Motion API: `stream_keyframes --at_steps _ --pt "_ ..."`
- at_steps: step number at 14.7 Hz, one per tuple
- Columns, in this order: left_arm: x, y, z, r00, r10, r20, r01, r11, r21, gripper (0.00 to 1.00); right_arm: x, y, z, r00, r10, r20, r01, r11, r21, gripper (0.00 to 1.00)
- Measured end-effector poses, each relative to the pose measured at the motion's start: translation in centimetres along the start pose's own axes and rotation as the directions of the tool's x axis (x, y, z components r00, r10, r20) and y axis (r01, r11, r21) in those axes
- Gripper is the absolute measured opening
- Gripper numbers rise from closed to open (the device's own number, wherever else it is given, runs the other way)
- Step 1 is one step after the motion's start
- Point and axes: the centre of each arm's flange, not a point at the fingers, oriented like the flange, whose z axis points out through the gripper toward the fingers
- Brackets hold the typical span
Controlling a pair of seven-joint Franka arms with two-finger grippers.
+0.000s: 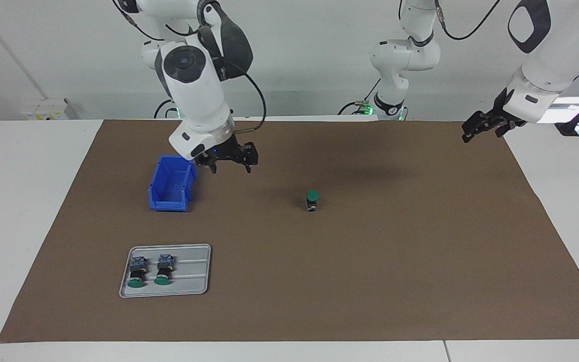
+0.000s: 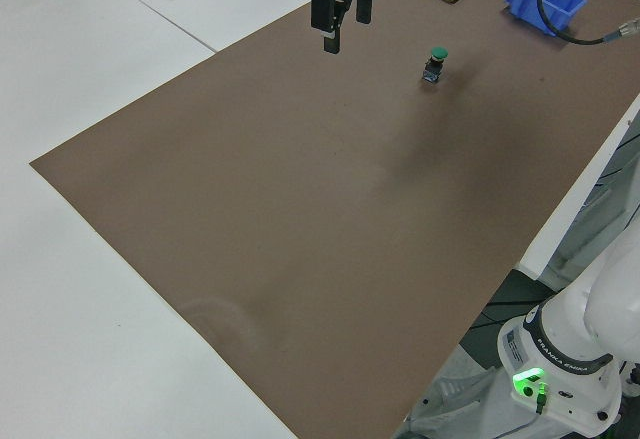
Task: Place and press button with both arms
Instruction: 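Reach the right gripper over the green button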
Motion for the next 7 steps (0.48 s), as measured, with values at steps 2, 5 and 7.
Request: stream_keyframes --at_steps 2,5,7 --pt "0.0 0.3 0.3 0.998 0.055 0.007 -0.055 0.998 0.001 1.0 -0.7 -3.2 1.8 1.0 -0.023 0.003 0.023 1.0 0.001 0.96" --pt "0.0 0.4 0.4 0.997 0.073 0.007 -0.073 0.997 0.001 1.0 -0.9 -5.2 3.3 0.999 -0.045 -0.002 0.045 0.999 0.007 0.96" --pt "0.0 0.5 0.3 0.997 0.078 0.007 -0.078 0.997 0.001 1.0 -0.8 -6.4 4.1 0.998 -0.058 -0.018 0.058 0.998 0.019 0.95"
